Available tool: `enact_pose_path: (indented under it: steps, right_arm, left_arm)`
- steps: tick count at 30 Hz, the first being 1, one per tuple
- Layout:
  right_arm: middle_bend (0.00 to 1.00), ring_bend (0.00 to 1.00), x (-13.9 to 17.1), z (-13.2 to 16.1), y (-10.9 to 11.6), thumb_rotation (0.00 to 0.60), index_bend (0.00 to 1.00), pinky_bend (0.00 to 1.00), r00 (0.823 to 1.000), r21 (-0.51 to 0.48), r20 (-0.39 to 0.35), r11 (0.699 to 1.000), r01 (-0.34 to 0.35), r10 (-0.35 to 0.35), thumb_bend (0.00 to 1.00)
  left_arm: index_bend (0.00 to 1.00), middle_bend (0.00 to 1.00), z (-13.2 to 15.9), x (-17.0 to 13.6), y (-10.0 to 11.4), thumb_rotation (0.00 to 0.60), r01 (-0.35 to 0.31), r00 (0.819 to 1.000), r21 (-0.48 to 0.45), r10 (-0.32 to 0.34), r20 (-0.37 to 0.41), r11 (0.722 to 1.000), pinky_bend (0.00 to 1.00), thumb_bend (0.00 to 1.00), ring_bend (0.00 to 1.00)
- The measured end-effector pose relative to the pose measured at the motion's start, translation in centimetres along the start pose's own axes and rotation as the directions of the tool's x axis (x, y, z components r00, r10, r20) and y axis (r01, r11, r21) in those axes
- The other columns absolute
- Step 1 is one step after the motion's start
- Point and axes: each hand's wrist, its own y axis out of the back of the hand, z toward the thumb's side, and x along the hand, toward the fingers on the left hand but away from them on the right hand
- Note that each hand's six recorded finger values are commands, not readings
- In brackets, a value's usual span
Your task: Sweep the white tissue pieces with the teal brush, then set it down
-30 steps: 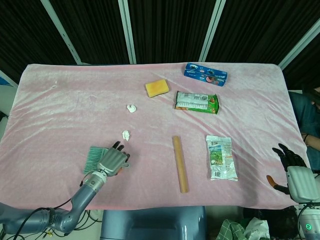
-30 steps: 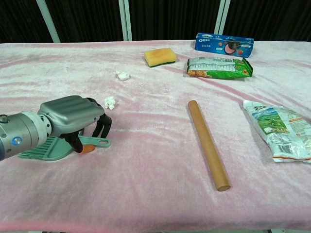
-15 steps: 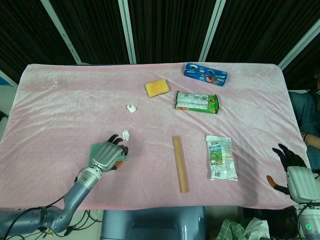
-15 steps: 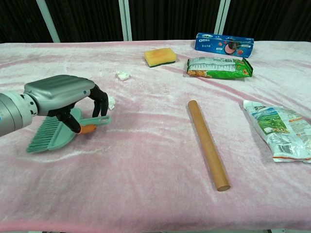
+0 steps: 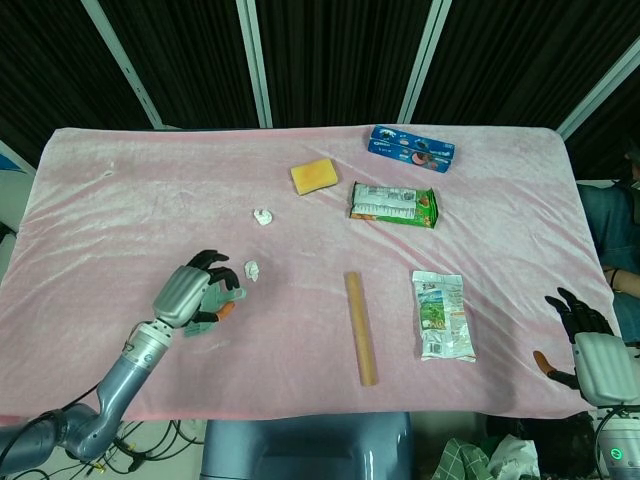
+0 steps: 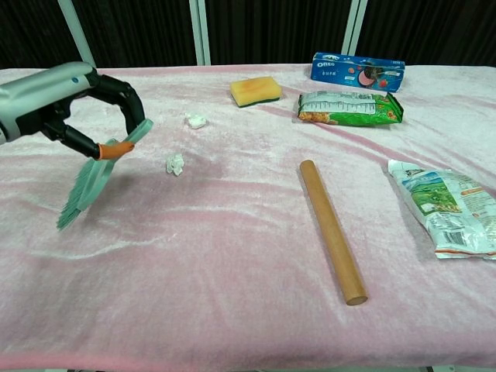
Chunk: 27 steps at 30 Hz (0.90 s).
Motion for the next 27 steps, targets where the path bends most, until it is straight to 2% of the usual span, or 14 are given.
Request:
enact_pose_path:
  steps: [3, 8, 14, 18, 27]
  right_arm:
    - [0.06, 0.12, 0.0, 0.0, 0.0, 0.6, 0.16, 0.17, 1.0, 0.0, 0.001, 1.0, 0.0, 0.0, 0.19]
    - [0.07, 0.12, 0.0, 0.0, 0.0, 0.6, 0.16, 0.17, 1.0, 0.0, 0.004, 1.0, 0.0, 0.0, 0.2]
    - [0.06, 0.12, 0.0, -0.1, -0.1, 0.6, 0.16, 0.17, 1.0, -0.001, 0.007, 1.0, -0.004, 0.004, 0.19]
    - [0.06, 0.12, 0.0, -0.1, -0.1, 0.6, 0.16, 0.17, 1.0, -0.003, 0.007, 1.0, -0.005, 0.005, 0.19]
    - [0.06, 0.12, -0.1, -0.1, -0.2, 0.6, 0.16, 0.17, 1.0, -0.009, 0.008, 1.0, -0.012, 0.012, 0.19]
  left_arm:
    - [0.52, 0.55, -1.2, 0.2, 1.3, 0.6, -0.046, 0.999, -0.055, 0.046, -0.005, 0.997, 0.14, 0.37, 0.18]
    - [0.52, 0.55, -2.7, 1.4, 3.0, 0.6, -0.088, 0.996, -0.069, 0.087, -0.013, 0.994, 0.14, 0.38, 0.18]
    - [0.54, 0.56, -3.2, 3.9, 3.8, 0.6, -0.073, 0.997, -0.167, 0.073, -0.006, 0.983, 0.15, 0.38, 0.18]
    - [0.55, 0.56, -3.0, 6.0, 3.9, 0.6, -0.056, 0.998, -0.139, 0.06, 0.024, 0.989, 0.15, 0.38, 0.18]
    - [0.55, 0.57, -0.6, 8.9, 2.5, 0.6, -0.009, 0.996, -0.036, 0.012, 0.083, 0.999, 0.15, 0.38, 0.18]
